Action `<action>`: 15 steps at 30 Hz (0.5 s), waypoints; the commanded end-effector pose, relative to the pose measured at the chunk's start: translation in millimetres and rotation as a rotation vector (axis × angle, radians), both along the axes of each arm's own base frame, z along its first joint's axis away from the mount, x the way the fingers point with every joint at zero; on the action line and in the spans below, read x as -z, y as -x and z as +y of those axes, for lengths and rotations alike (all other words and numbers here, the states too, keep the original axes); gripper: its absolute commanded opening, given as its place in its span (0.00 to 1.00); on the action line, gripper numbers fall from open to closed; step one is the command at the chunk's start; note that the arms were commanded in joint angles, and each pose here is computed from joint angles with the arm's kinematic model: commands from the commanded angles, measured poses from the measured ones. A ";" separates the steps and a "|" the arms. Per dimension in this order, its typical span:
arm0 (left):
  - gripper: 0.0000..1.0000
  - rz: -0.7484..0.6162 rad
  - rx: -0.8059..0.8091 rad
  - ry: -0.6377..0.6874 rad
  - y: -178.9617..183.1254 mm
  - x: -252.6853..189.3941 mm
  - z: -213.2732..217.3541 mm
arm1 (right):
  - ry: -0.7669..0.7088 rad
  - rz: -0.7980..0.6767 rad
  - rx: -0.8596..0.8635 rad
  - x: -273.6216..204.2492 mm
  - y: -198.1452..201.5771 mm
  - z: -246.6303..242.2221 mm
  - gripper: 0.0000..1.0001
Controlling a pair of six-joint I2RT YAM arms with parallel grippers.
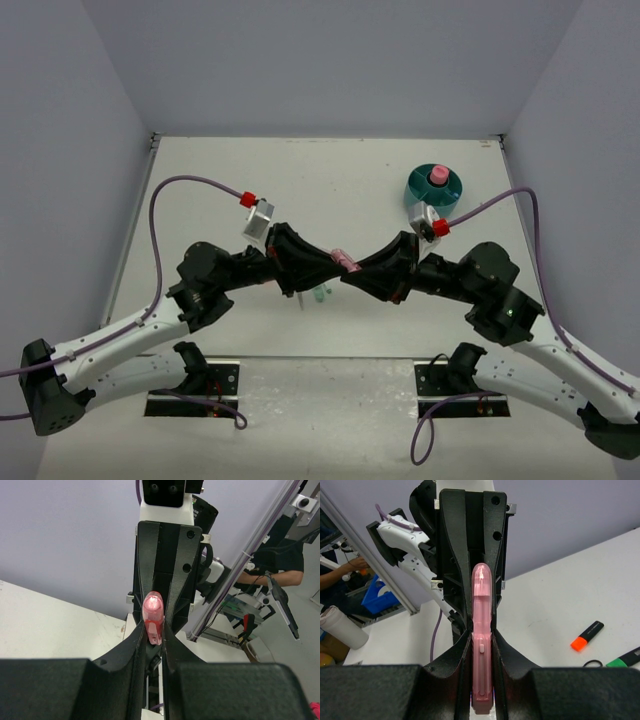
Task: Sort the stationery into containers
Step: Close the pen cap on the pen.
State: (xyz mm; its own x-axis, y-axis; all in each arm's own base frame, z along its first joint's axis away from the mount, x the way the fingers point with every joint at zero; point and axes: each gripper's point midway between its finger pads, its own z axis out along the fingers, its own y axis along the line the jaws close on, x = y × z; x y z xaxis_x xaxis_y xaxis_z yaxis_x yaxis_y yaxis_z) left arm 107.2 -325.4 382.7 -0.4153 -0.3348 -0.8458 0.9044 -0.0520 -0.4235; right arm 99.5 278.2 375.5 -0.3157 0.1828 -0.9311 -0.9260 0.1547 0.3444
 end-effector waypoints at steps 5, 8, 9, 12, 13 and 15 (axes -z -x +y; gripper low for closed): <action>0.33 0.030 -0.031 -0.133 -7.7 26.2 -5.5 | -0.134 -0.120 -0.027 -41.1 6.1 -0.4 0.00; 0.65 -0.023 -0.081 -0.128 -10.6 4.8 2.8 | -0.122 -0.101 -0.003 -30.1 2.9 -2.2 0.00; 0.71 -0.027 -0.108 -0.131 -14.3 1.5 4.6 | -0.123 -0.101 -0.001 -29.6 3.7 -3.8 0.00; 0.86 -0.083 -0.177 -0.114 -19.0 -19.7 15.8 | -0.117 -0.094 -0.003 -27.0 5.6 -5.9 0.00; 0.86 -0.101 -0.197 -0.100 -20.5 -25.1 18.7 | -0.119 -0.089 -0.014 -26.9 8.3 -6.3 0.00; 0.85 -0.131 -0.206 -0.065 -17.3 -36.0 24.6 | -0.126 -0.083 -0.029 -28.2 11.7 -6.9 0.00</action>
State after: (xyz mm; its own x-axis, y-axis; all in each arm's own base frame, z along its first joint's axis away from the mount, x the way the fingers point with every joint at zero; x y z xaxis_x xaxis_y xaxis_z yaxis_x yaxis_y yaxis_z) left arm 123.4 -319.0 383.2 -0.3558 -0.2775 -0.8924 0.9110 0.1100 -0.3975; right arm 93.9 275.2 388.6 -0.2709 0.2379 -0.9328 -0.9449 0.1195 0.3049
